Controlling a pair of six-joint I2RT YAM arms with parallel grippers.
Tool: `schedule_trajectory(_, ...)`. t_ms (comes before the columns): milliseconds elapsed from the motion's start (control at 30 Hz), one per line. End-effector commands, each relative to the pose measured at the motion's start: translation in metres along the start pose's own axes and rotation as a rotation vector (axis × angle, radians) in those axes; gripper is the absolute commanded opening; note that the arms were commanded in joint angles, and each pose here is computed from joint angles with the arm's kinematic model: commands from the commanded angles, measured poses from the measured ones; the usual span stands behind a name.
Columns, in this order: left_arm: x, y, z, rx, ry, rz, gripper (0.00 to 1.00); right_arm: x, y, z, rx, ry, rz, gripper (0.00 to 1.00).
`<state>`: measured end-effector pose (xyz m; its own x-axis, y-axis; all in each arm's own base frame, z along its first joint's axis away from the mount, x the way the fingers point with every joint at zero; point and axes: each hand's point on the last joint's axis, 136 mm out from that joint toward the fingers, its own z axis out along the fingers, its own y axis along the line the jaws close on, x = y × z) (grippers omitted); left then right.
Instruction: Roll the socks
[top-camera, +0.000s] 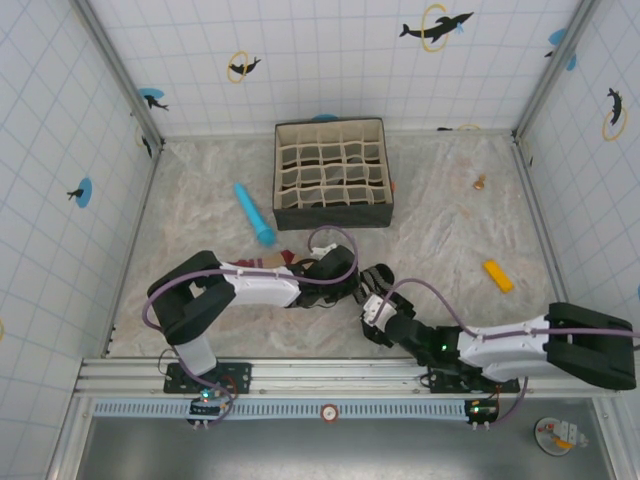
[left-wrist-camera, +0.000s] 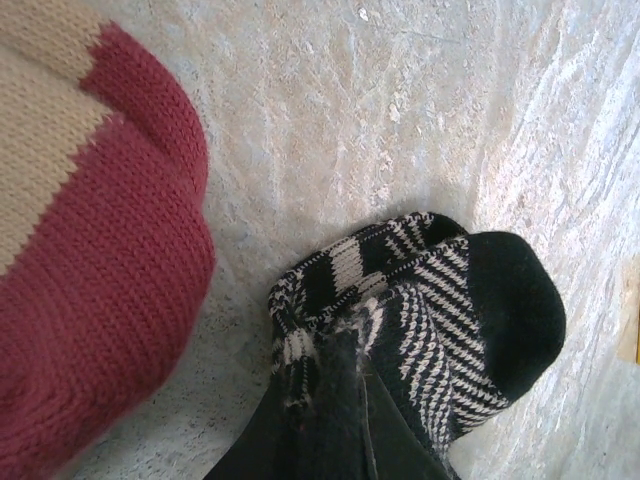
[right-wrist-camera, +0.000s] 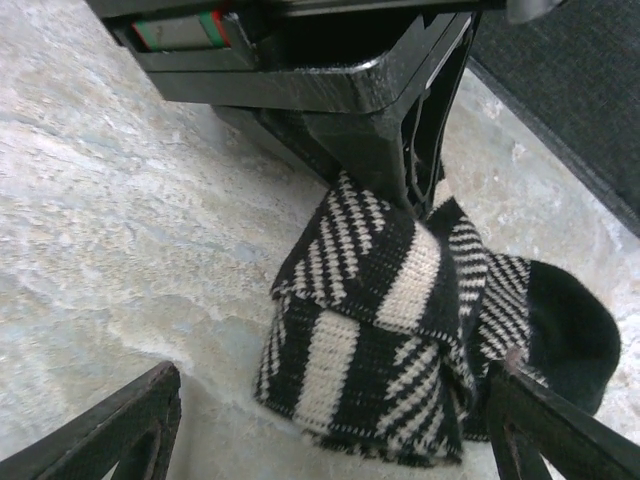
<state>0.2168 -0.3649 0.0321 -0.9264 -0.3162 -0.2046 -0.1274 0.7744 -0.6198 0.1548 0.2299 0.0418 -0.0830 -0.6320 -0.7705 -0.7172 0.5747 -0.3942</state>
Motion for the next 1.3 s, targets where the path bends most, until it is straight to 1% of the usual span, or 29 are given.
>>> schedule_trajectory(0, 0.013, 0.024, -0.003, -0.074, 0.043, -0.010, 0.00, -0.043, -0.012, 0.004, 0.087, -0.115, 0.010, 0.80)
schedule_trajectory(100, 0.016, 0.026, -0.003, -0.078, 0.050, -0.012, 0.00, -0.047, -0.009, 0.010, 0.096, -0.122, -0.016, 0.80)
schedule_trajectory(200, 0.016, 0.027, -0.003, -0.079, 0.050, -0.014, 0.00, -0.044, -0.009, 0.017, 0.121, -0.096, -0.042, 0.75)
schedule_trajectory(367, 0.015, 0.028, -0.008, -0.071, 0.039, -0.017, 0.00, -0.027, -0.006, 0.024, 0.116, -0.051, -0.043, 0.57)
schedule_trajectory(433, 0.014, 0.029, -0.010, -0.056, 0.031, -0.025, 0.02, -0.018, -0.005, 0.025, 0.109, -0.033, -0.025, 0.46)
schedule_trajectory(467, 0.014, 0.028, -0.011, -0.047, 0.029, -0.027, 0.06, -0.014, -0.006, 0.025, 0.105, -0.026, -0.011, 0.41)
schedule_trajectory(500, 0.015, 0.026, -0.011, -0.039, 0.032, -0.028, 0.13, -0.009, -0.006, 0.025, 0.097, -0.019, 0.012, 0.36)
schedule_trajectory(567, 0.015, 0.024, -0.012, -0.029, 0.038, -0.023, 0.27, -0.002, -0.007, 0.026, 0.072, -0.004, 0.058, 0.22)
schedule_trajectory(600, 0.015, 0.022, -0.012, -0.022, 0.041, -0.023, 0.38, 0.002, -0.005, 0.027, 0.047, 0.005, 0.084, 0.16)
schedule_trajectory(633, 0.016, 0.020, -0.013, -0.016, 0.043, -0.021, 0.53, 0.004, -0.004, 0.028, 0.019, 0.014, 0.118, 0.11)
schedule_trajectory(667, 0.016, 0.020, -0.014, -0.015, 0.041, -0.022, 0.58, 0.007, -0.004, 0.028, -0.002, 0.022, 0.150, 0.07)
schedule_trajectory(700, 0.015, 0.018, -0.015, -0.008, 0.039, -0.017, 0.61, 0.010, -0.003, 0.029, -0.028, 0.028, 0.179, 0.04)
schedule_trajectory(800, 0.014, 0.012, -0.016, 0.003, 0.043, -0.003, 0.66, 0.017, 0.000, 0.029, -0.094, 0.052, 0.257, 0.01)
schedule_trajectory(933, 0.011, -0.003, -0.022, 0.049, 0.029, 0.025, 0.68, 0.026, 0.001, 0.027, -0.172, 0.066, 0.377, 0.00)
schedule_trajectory(1033, 0.007, -0.016, -0.030, 0.107, 0.006, 0.066, 0.69, 0.026, 0.000, 0.025, -0.236, 0.058, 0.483, 0.00)
schedule_trajectory(1267, 0.007, -0.031, -0.044, 0.228, -0.019, 0.115, 0.68, 0.019, -0.009, 0.026, -0.365, 0.037, 0.734, 0.00)
